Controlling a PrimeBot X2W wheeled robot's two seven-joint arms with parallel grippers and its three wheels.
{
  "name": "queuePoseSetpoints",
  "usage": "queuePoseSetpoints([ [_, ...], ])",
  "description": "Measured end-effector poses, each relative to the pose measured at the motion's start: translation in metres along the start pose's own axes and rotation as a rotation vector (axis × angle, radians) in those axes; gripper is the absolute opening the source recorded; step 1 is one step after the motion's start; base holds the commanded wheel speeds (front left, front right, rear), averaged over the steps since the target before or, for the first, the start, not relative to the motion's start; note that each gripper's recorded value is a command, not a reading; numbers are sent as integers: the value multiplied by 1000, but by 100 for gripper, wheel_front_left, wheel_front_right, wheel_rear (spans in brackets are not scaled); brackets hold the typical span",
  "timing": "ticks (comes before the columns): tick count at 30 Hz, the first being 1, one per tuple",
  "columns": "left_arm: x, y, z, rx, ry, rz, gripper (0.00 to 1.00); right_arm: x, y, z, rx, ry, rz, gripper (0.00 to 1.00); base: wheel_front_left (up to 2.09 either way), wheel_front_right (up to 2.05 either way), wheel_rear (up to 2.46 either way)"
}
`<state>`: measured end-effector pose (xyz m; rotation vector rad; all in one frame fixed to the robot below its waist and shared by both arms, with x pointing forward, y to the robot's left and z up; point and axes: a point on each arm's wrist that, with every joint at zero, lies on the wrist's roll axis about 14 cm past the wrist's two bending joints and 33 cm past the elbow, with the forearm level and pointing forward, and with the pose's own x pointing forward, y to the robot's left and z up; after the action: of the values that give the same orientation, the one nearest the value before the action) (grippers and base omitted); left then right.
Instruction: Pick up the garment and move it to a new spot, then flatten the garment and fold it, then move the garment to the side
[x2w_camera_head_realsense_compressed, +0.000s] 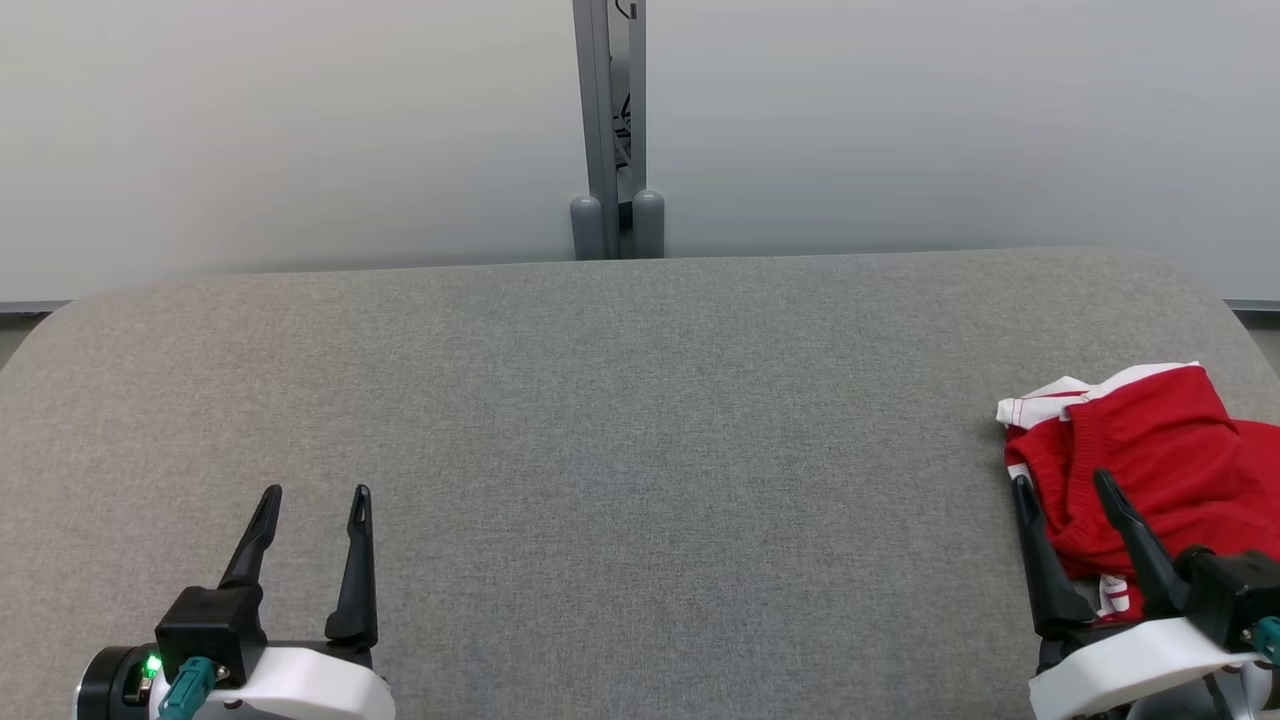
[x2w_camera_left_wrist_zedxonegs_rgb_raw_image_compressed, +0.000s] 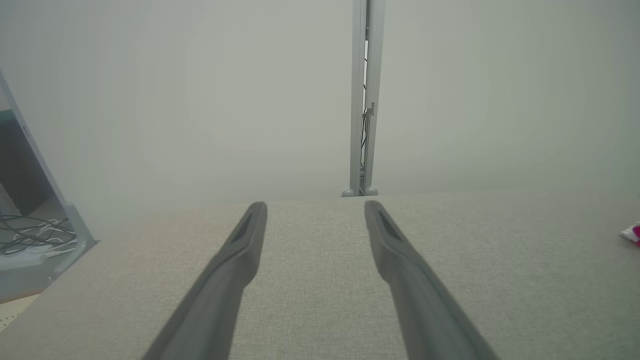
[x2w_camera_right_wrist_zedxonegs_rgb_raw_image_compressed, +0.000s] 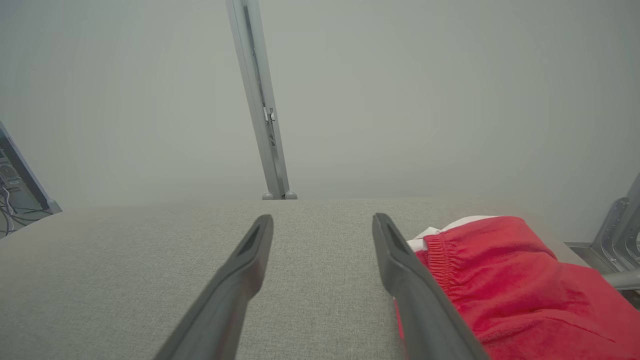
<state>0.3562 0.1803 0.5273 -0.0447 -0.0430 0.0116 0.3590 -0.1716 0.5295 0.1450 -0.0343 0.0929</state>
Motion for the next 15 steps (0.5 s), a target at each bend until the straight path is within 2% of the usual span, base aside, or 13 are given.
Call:
queuePoseSetpoints([
  [15, 0, 2, -5, 3, 17, 2, 100, -1, 1, 0, 10, 0, 4, 100, 0, 0, 0],
])
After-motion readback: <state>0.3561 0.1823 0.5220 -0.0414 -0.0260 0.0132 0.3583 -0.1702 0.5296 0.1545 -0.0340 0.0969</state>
